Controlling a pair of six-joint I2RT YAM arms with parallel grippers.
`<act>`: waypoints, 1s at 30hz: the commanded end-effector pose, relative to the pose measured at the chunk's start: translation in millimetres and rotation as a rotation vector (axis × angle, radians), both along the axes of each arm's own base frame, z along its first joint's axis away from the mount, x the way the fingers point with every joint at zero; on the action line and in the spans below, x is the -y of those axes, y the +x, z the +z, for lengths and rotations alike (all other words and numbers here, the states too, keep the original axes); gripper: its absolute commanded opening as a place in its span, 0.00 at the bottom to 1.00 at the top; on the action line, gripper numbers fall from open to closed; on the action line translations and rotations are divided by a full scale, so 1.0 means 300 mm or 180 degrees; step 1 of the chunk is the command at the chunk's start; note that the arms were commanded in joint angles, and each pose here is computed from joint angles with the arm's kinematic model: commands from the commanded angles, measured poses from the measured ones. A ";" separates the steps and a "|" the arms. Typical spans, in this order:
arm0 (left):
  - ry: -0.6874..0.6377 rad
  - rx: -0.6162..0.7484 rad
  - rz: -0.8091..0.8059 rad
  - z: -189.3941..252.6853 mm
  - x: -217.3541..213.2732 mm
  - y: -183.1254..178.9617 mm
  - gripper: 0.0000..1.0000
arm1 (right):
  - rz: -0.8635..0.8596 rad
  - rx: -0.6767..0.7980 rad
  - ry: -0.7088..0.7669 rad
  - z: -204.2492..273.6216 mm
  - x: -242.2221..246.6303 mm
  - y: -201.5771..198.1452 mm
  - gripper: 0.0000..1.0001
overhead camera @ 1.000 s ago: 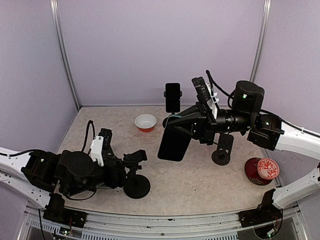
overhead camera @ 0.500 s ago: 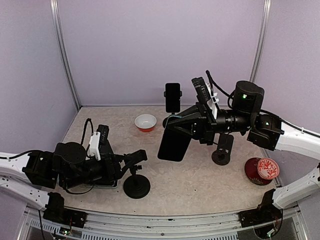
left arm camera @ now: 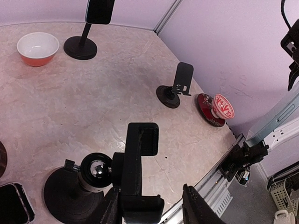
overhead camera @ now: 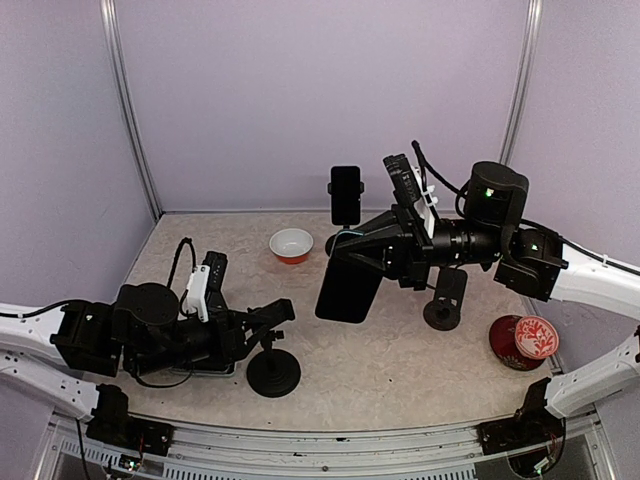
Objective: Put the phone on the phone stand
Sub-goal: Move the phone stand to the center of the board.
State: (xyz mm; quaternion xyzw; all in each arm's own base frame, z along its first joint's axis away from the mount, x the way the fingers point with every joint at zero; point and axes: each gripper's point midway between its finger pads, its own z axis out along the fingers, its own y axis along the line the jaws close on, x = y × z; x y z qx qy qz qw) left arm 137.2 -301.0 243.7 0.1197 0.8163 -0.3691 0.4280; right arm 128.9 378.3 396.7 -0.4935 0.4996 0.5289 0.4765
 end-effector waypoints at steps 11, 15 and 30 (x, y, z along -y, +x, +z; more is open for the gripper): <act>-0.0042 -0.0074 -0.0033 -0.013 0.009 -0.008 0.38 | -0.0011 0.0153 0.0233 0.077 0.032 -0.015 0.00; -0.0037 -0.0083 -0.0034 -0.019 0.008 -0.017 0.30 | -0.0014 0.0160 0.0236 0.078 0.034 -0.015 0.00; -0.0069 0.0503 -0.0513 0.119 0.050 -0.044 0.00 | 0.0868 0.0290 0.0356 0.067 -0.008 -0.124 0.00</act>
